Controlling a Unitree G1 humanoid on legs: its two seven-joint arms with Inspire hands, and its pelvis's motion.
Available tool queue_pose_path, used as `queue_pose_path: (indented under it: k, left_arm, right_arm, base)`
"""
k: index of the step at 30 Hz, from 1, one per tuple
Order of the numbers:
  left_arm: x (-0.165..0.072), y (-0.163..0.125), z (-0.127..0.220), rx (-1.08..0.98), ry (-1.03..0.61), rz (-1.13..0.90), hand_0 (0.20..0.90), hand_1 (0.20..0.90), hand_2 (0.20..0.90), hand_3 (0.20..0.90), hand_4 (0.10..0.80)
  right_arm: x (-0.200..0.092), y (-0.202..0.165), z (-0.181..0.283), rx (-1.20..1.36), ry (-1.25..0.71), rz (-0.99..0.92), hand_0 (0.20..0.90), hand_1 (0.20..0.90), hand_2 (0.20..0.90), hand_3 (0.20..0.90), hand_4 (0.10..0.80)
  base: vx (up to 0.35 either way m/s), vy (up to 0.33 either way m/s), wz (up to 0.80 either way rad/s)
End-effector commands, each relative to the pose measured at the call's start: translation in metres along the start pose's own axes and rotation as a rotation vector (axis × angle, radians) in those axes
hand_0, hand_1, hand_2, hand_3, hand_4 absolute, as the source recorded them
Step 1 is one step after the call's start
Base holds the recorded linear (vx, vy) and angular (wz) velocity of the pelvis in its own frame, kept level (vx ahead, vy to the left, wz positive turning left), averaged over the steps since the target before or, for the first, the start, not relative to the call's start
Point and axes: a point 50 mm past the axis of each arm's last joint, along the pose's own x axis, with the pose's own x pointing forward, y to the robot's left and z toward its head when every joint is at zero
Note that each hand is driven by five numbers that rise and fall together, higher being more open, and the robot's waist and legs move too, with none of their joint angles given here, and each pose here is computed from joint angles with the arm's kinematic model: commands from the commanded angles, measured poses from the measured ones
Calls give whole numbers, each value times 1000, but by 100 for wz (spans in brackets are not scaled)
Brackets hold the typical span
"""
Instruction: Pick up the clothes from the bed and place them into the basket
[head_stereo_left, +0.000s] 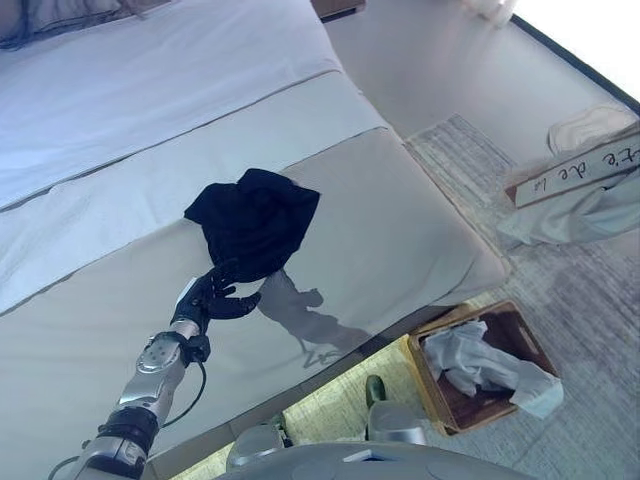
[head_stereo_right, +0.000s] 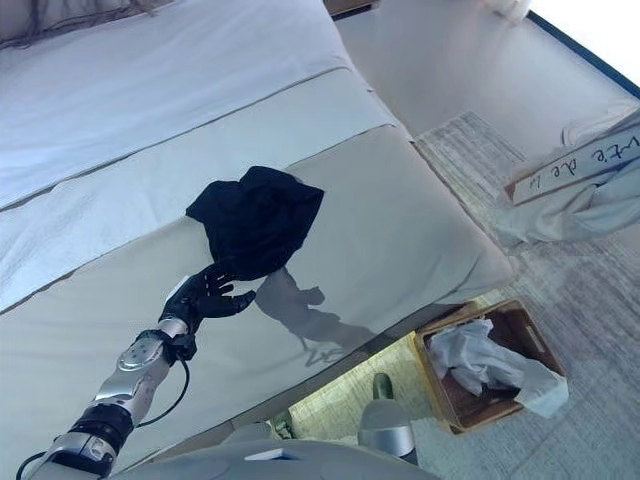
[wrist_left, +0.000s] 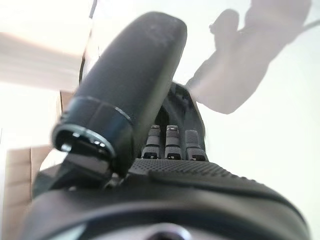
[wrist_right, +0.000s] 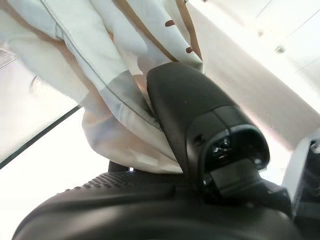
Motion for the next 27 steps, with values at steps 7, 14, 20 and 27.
queue_pose_path:
  k: [7, 14, 20, 27]
  left_arm:
    - [0, 26, 17, 52, -91, 76, 900, 900, 900, 900, 800]
    - [3, 22, 16, 53, -83, 60, 900, 900, 900, 900, 800]
    - [7, 16, 19, 46, -83, 38, 900, 900, 900, 900, 800]
    - [10, 10, 24, 52, -81, 13, 900, 900, 900, 900, 800]
  right_arm:
    - [-14, -55, 34, -80, -166, -122, 300, 300, 300, 200, 100]
    - [-17, -29, -9, -83, -60, 27, 300, 300, 300, 200, 100]
    - [-24, 18, -53, -64, 48, 158, 300, 300, 300, 200, 100]
    - [-34, 61, -89, -39, 165, 258, 300, 300, 300, 200, 100]
  base:
    - [-9, -18, -22]
    - [-4, -30, -19]
    - [-20, -34, -7]
    - [-32, -29, 3]
